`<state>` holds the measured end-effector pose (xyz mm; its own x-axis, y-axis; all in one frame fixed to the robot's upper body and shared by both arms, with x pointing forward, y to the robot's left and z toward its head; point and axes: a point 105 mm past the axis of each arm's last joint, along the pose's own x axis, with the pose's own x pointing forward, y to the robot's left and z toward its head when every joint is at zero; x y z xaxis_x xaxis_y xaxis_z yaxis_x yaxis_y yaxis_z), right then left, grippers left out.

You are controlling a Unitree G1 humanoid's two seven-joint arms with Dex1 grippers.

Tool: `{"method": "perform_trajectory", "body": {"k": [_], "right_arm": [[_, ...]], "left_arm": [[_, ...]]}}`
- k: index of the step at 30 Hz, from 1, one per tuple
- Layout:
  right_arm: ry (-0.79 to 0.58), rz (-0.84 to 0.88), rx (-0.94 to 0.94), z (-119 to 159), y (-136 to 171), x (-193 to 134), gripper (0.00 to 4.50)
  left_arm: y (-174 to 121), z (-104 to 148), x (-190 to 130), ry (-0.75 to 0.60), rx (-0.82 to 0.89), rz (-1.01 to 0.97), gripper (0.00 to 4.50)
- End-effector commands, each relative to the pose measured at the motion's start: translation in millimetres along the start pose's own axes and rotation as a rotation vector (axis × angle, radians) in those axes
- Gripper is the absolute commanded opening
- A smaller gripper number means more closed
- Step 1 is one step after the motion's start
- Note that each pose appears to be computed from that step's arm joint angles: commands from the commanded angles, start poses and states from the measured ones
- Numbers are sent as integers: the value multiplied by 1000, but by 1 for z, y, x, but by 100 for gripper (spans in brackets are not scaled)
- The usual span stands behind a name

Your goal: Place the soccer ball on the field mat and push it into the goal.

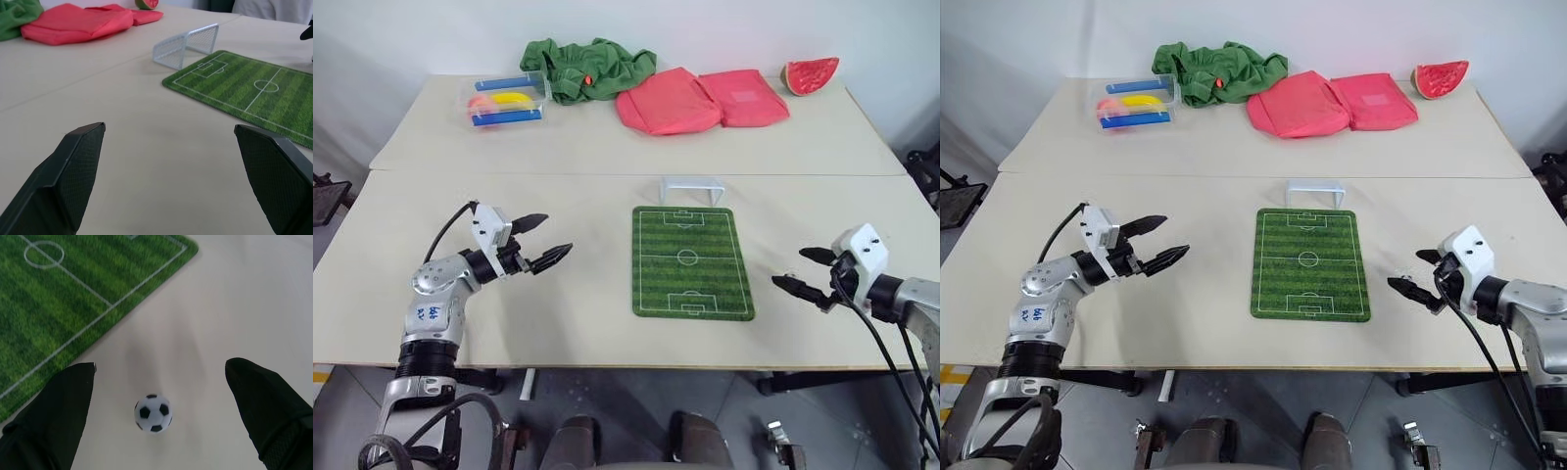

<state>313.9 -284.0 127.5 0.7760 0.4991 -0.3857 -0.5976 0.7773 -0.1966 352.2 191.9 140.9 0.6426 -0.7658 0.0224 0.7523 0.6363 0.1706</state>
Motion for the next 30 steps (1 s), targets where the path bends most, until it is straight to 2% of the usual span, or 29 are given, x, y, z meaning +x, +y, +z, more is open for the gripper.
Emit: {"method": "perform_trajectory", "body": {"k": [1,6,8,10,14,18,23,27,30], "right_arm": [[3,-11,16,-5,-4,3,446],[30,8,23,-15,0,4,446],[30,16,18,-17,2,6,408],[39,20,19,-21,3,6,354],[37,12,5,-24,3,8,217],[9,15,-40,-8,2,-2,86],[-91,107,-141,36,21,-1,86],[-95,236,-186,54,40,8,86],[-122,469,-206,79,84,25,86]], "left_arm": [[-1,9,-5,-21,29,12,450],[-1,9,-10,-17,24,37,450],[-1,9,-11,-15,24,40,450],[-2,9,-11,-13,26,41,450],[-2,10,-9,-23,26,47,450],[-4,11,-12,-30,23,29,450],[-12,13,-14,-31,-9,-17,450],[-32,10,-18,-22,-2,-154,450],[-48,6,-26,-22,-25,-275,450]]}}
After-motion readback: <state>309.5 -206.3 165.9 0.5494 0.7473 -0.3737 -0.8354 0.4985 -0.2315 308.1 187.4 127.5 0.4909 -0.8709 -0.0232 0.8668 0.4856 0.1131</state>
